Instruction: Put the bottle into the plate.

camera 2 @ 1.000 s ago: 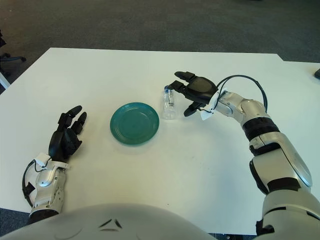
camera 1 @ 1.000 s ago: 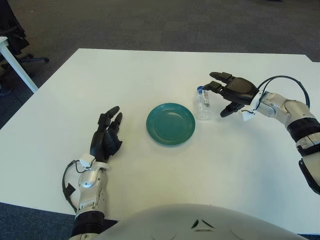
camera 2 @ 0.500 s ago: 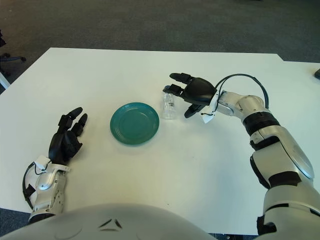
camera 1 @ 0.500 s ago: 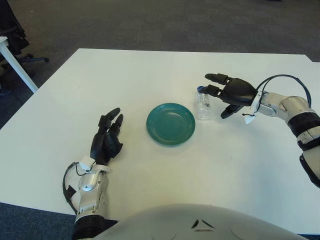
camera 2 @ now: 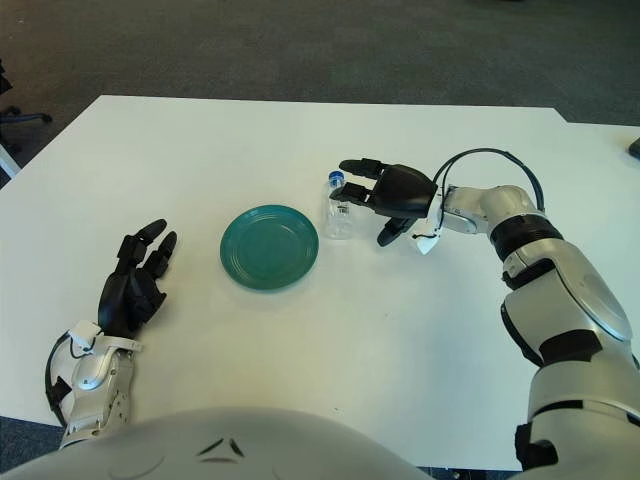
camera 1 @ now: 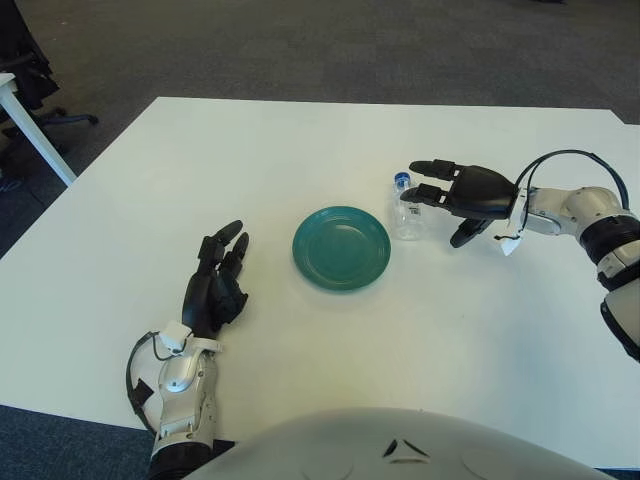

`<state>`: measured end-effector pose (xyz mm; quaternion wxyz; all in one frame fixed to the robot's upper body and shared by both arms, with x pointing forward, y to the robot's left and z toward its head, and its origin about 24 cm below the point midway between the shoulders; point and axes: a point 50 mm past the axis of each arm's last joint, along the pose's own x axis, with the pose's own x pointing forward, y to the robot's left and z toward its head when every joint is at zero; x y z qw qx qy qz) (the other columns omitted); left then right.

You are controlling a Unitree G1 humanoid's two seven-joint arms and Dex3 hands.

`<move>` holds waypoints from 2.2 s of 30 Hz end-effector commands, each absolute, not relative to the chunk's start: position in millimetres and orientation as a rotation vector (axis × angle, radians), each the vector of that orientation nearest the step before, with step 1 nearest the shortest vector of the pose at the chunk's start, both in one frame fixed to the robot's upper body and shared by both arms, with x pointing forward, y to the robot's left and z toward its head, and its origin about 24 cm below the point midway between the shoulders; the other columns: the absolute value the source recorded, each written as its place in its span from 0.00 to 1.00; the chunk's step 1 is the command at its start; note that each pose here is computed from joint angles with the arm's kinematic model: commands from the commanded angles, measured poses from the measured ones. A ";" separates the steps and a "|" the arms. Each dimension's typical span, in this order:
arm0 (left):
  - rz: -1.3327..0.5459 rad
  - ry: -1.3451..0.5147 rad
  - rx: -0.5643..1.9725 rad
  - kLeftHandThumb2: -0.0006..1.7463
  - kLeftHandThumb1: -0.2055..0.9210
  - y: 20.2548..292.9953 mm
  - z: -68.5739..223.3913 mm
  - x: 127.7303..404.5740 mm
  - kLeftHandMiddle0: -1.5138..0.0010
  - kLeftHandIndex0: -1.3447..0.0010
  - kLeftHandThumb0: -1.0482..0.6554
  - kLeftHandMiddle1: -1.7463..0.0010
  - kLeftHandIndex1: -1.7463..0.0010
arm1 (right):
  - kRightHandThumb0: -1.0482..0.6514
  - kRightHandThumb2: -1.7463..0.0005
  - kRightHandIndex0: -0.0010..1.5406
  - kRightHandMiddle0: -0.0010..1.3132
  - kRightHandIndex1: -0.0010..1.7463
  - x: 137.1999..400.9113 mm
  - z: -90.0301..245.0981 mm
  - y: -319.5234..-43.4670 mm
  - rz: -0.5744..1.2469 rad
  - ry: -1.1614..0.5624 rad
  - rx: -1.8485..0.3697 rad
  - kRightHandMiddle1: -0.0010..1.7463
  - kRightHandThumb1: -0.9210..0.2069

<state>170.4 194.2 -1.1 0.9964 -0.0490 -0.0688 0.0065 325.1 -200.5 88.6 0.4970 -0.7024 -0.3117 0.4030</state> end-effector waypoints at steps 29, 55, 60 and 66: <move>0.030 -0.068 -0.132 0.56 1.00 172.0 -9.7 150.5 0.81 1.00 0.09 1.00 0.58 | 0.16 0.79 0.25 0.00 0.02 322.5 77.2 -198.3 1.109 -0.778 -1.699 0.40 0.00; 0.029 -0.070 -0.132 0.56 1.00 159.5 -4.2 136.5 0.81 1.00 0.09 1.00 0.58 | 0.24 0.83 0.27 0.07 0.68 314.8 63.0 -194.7 1.149 -0.686 -1.603 0.83 0.00; 0.029 -0.069 -0.132 0.56 1.00 158.8 -4.1 135.2 0.81 1.00 0.09 1.00 0.58 | 0.36 0.53 0.35 0.27 0.96 314.6 62.6 -191.7 1.174 -0.646 -1.585 0.97 0.22; 0.030 -0.068 -0.132 0.56 1.00 159.3 -4.6 135.3 0.81 1.00 0.09 1.00 0.58 | 0.37 0.43 0.46 0.33 1.00 315.6 64.2 -190.9 1.170 -0.630 -1.593 1.00 0.32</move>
